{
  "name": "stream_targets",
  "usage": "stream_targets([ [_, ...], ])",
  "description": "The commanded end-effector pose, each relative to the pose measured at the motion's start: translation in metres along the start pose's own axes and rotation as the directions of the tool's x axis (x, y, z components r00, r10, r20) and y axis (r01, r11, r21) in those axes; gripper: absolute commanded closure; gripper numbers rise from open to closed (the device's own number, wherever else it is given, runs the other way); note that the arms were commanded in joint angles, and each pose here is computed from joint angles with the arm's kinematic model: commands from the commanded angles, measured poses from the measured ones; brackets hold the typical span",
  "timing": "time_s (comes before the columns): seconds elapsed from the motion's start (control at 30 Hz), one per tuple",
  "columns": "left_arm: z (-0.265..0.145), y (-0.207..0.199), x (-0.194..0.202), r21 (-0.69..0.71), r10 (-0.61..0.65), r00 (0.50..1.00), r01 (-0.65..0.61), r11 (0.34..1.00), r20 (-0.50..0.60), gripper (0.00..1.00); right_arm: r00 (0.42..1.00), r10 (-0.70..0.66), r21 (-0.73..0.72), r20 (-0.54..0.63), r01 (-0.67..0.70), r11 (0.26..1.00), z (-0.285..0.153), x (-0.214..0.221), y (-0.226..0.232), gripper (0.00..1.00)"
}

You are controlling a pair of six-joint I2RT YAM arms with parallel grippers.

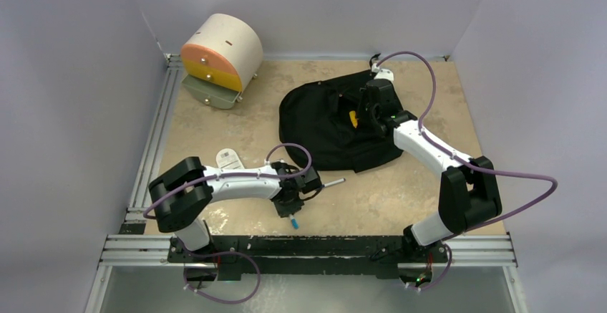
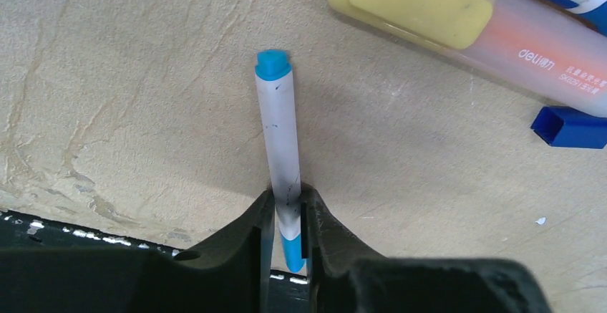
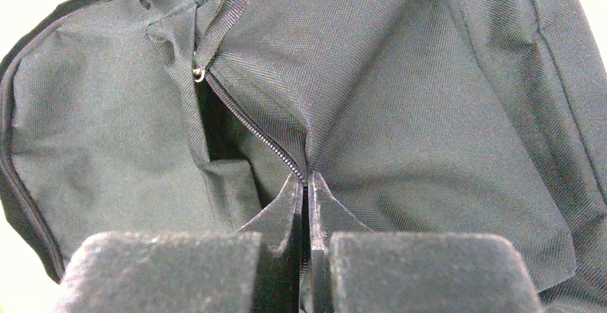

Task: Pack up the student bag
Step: Pick up the stationery from the center of the board.

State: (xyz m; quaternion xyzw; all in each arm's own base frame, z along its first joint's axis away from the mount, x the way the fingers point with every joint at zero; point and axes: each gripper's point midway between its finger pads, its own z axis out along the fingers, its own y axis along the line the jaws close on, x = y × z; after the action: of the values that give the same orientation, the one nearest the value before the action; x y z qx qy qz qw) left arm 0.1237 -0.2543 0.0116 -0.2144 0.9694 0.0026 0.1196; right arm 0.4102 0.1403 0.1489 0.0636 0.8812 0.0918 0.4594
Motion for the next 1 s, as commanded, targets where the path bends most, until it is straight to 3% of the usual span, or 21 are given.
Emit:
stream_targets([
  [0.0,0.016,0.024,-0.002,-0.062,-0.001,1.0,0.002,0.998,0.023,0.87,0.999,0.014,-0.013,0.034,-0.013,1.0,-0.005,-0.01,0.004,1.0],
  [0.07,0.014,0.029,-0.003,-0.07,-0.01,1.0,0.012,0.997,0.027,0.95,0.999,0.013,-0.017,0.03,-0.012,1.0,-0.004,-0.01,0.005,1.0],
  [0.33,-0.016,0.05,-0.019,-0.12,0.007,0.997,0.002,0.993,0.081,1.0,0.999,0.008,-0.015,0.037,-0.008,1.0,-0.004,-0.013,0.006,1.0],
  [0.47,-0.049,0.032,-0.041,-0.002,0.025,0.988,-0.025,1.0,0.155,1.0,0.999,0.01,-0.017,0.045,-0.009,1.0,-0.006,-0.015,0.006,1.0],
  [0.5,-0.059,0.022,-0.048,0.058,0.077,0.979,-0.089,0.994,0.186,1.0,0.999,0.01,-0.02,0.045,-0.009,1.0,-0.006,-0.016,0.006,1.0],
  [0.6,-0.1,-0.035,-0.063,0.339,0.21,0.925,-0.316,0.886,0.316,1.0,0.999,0.009,-0.03,0.043,-0.008,1.0,-0.005,-0.017,0.009,1.0],
  [0.73,-0.154,-0.091,-0.088,0.599,0.199,0.866,-0.466,0.651,0.458,1.0,0.999,0.006,-0.032,0.044,-0.005,0.999,-0.005,-0.021,0.011,1.0],
  [0.83,-0.153,-0.116,-0.121,0.646,0.189,0.867,-0.474,0.599,0.461,1.0,0.999,0.006,-0.031,0.05,-0.005,1.0,-0.006,-0.023,0.011,1.0],
  [0.97,-0.161,-0.163,-0.145,0.695,0.196,0.839,-0.533,0.483,0.507,1.0,0.998,0.018,-0.035,0.055,-0.016,0.999,-0.008,-0.024,0.012,1.0],
])
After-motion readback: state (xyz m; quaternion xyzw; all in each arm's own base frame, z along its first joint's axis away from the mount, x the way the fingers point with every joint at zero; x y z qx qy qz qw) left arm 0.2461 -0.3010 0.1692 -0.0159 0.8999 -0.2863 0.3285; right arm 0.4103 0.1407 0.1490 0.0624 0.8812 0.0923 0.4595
